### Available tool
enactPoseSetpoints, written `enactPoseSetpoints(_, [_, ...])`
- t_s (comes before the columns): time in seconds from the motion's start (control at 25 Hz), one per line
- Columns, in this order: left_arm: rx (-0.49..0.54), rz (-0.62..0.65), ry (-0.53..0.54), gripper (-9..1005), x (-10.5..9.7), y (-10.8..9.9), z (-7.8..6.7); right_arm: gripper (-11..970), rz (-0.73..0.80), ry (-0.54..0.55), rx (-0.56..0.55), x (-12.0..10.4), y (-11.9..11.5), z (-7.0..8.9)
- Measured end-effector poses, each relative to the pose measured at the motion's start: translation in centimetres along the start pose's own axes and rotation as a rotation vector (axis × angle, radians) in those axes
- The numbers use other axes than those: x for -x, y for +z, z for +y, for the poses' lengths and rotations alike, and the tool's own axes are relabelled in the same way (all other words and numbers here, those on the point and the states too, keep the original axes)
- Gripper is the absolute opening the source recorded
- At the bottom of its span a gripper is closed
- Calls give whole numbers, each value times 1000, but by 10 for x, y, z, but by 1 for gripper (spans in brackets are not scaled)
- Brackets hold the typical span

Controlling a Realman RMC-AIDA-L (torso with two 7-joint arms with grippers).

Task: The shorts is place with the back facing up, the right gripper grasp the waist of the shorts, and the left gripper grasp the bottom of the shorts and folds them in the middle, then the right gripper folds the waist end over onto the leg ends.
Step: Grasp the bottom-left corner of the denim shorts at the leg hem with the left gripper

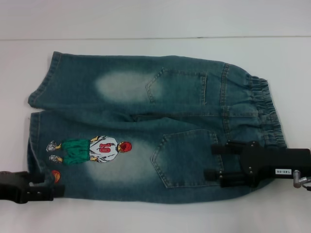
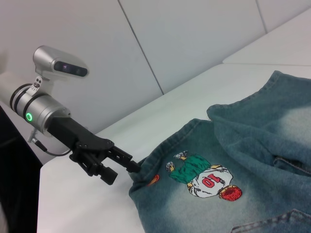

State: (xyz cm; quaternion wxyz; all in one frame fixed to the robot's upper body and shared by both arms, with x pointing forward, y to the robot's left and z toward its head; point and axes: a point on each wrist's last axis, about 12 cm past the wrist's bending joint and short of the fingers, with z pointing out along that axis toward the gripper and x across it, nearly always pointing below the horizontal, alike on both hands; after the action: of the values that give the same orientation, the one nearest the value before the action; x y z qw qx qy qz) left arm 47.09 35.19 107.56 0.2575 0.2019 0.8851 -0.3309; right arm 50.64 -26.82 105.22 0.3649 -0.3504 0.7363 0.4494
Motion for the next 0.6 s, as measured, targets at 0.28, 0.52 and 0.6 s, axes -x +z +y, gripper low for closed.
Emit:
enactPoseSetpoints(0.28, [4,-7,0,898,3,-3,0,938,0,2,-1,-1,0,0])
enactPoseSetpoints(0.52, [55,-23,-43,897,0,-3,6,937,2,3,-9,-2,-1,0])
enactPoseSetpoints(0.6, [75,-31,-51,896,-1,-4,8,936,3,3,-10,-2,-1,0])
